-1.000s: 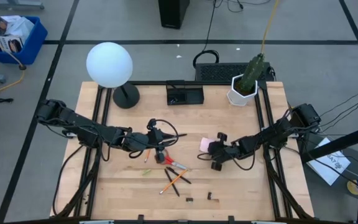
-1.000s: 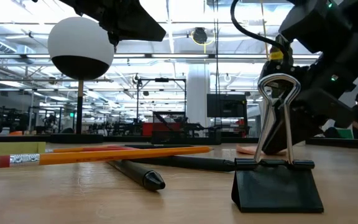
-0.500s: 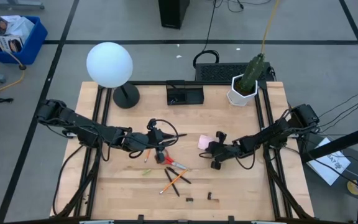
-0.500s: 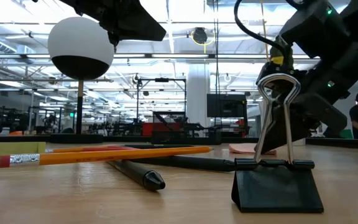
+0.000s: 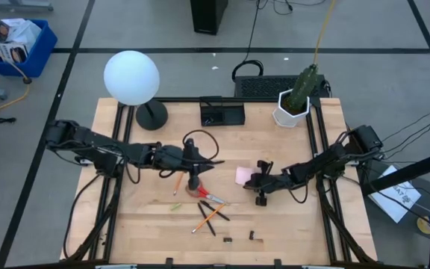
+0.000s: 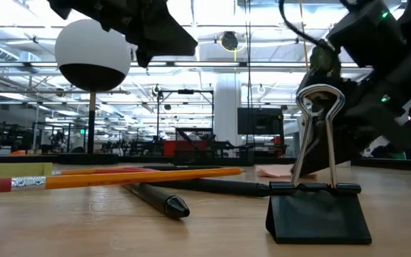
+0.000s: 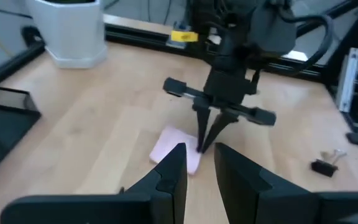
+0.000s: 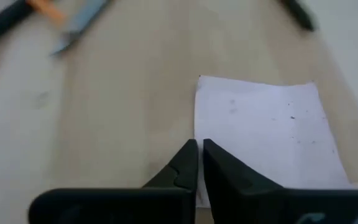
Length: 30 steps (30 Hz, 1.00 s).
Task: Pick and place office supplies into organizer
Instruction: Put the sticky note into the desk organizer
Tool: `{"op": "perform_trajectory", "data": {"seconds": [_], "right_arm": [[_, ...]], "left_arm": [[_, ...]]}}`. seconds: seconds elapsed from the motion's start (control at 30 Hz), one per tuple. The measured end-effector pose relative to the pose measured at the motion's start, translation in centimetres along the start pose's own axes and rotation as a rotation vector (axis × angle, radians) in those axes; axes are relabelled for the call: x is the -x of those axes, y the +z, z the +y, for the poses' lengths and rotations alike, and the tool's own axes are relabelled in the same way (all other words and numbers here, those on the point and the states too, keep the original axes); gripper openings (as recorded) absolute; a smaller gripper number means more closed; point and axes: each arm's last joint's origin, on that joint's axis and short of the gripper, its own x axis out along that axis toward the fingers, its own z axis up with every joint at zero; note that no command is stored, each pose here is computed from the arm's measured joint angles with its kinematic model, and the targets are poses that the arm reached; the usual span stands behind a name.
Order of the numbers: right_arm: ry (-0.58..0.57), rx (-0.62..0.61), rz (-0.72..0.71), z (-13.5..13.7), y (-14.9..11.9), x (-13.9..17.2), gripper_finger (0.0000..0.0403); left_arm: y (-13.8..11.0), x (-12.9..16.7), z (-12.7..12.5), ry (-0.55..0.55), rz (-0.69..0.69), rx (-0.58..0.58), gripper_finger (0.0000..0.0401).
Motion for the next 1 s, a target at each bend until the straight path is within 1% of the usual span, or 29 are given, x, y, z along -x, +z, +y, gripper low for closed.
{"op": "perform_trajectory", "data": {"seconds": [0.1,0.2,0.27,0.33,0.43,0.47,0.57,0.63,0.7,0.8,1.0], "right_arm": [[0.025,-0.011,-0.016,0.1,0.4,0.6,0.0037],[0.042,-0.027,-0.08,0.3,1.3,1.5,0.0057],[0.06,-0.034,-0.122,0.5,1.9,2.3,0.0071],[0.063,-0.043,-0.15,0.4,2.4,2.9,0.0084],[0.061,-0.106,-0.184,0.2,3.1,4.0,0.0101],[0.055,-0.126,-0.175,0.1,3.1,4.3,0.0106],[-0.024,-0.193,-0.148,-0.4,2.7,4.9,0.0117],[-0.076,-0.232,-0.108,-0.8,2.3,5.2,0.0122],[-0.099,-0.286,-0.073,-1.2,1.9,5.3,0.0125],[-0.124,-0.363,-0.034,-1.6,1.6,5.3,0.0128],[-0.176,-0.457,0.02,-2.4,1.1,5.2,0.0122]], "left_arm": [[-0.2,-0.3,0.3,-0.005,0.017,-0.005,0.0088],[-0.2,-0.9,0.4,0.007,-0.004,-0.023,0.0088],[-1.0,-1.5,0.6,0.022,0.033,-0.044,0.0088],[-1.4,-2.4,0.7,0.023,0.032,-0.061,0.0088],[-2.2,-3.2,0.9,0.022,0.07,-0.078,0.0088],[-2.5,-3.6,1.0,0.026,0.079,-0.075,0.0088],[-3.2,-4.6,1.4,0.038,0.11,-0.055,0.0088],[-3.3,-5.4,1.5,0.018,0.117,-0.053,0.0088],[-3.6,-6.1,1.6,-0.008,0.144,-0.05,0.0088],[-3.6,-7.3,1.5,-0.008,0.156,-0.047,0.0088],[-3.5,-10.0,1.1,-0.033,0.183,-0.091,0.0087]]}}
